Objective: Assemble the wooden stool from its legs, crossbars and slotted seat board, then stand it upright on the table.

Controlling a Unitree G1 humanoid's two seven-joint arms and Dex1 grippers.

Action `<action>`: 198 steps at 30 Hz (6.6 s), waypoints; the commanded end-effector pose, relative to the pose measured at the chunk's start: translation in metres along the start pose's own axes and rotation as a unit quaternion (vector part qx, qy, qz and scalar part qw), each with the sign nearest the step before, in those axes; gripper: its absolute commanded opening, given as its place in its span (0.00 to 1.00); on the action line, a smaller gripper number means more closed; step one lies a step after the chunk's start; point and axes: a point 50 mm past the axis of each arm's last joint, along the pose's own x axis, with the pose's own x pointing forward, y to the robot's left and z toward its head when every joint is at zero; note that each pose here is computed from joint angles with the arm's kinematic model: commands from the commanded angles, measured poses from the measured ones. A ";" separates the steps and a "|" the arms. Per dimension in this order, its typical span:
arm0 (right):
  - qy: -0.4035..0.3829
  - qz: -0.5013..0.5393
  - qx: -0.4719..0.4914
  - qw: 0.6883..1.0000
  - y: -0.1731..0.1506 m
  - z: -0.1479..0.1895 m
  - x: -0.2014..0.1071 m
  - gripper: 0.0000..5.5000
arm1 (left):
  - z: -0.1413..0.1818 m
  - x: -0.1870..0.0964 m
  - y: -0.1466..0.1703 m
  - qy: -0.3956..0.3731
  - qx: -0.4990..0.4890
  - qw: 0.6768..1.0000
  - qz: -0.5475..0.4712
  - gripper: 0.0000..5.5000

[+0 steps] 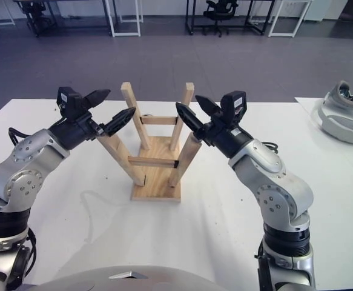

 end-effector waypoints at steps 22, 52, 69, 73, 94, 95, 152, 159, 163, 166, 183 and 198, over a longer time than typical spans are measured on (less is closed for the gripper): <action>0.048 -0.060 -0.078 0.994 0.031 -0.030 -0.042 0.60 | -0.031 -0.043 -0.044 0.025 -0.068 0.967 0.246 0.98; 0.065 -0.075 -0.127 0.987 -0.011 -0.009 -0.036 0.60 | -0.045 -0.058 -0.019 0.087 0.122 0.974 0.170 0.98; 0.061 0.126 0.045 0.989 -0.002 0.030 -0.007 0.60 | 0.042 -0.033 -0.050 -0.071 -0.017 0.997 -0.017 0.98; 0.217 0.069 0.049 0.972 -0.013 -0.042 -0.022 0.60 | -0.053 -0.043 -0.051 0.097 -0.025 0.995 0.022 0.98; 0.114 0.106 -0.034 0.987 -0.054 -0.019 -0.012 0.60 | 0.094 -0.053 0.005 -0.217 0.019 0.975 0.032 0.98; 0.118 0.153 -0.020 0.981 -0.041 -0.025 -0.013 0.60 | 0.086 -0.066 0.016 -0.186 0.015 0.982 0.037 0.98; 0.223 0.324 -0.044 0.918 -0.002 -0.084 -0.035 0.60 | -0.109 -0.210 0.024 0.433 0.030 0.901 -0.010 0.98; 0.334 0.151 -0.188 0.911 -0.107 -0.109 -0.031 0.60 | -0.116 -0.195 0.023 0.433 0.048 0.900 -0.023 0.98; 0.314 0.066 -0.220 0.921 -0.112 -0.144 0.023 0.60 | -0.120 -0.190 0.018 0.441 0.049 0.894 -0.061 0.98; 0.334 0.132 -0.218 0.907 -0.088 -0.174 0.033 0.60 | -0.124 -0.188 0.019 0.450 0.052 0.888 -0.075 0.98; 0.369 0.131 -0.203 0.897 -0.076 -0.158 -0.083 0.60 | -0.132 -0.152 0.075 0.315 0.158 0.925 0.141 0.98; 0.319 0.203 -0.096 0.921 -0.004 -0.140 -0.072 0.60 | -0.136 -0.113 -0.019 0.292 0.031 0.956 0.021 0.98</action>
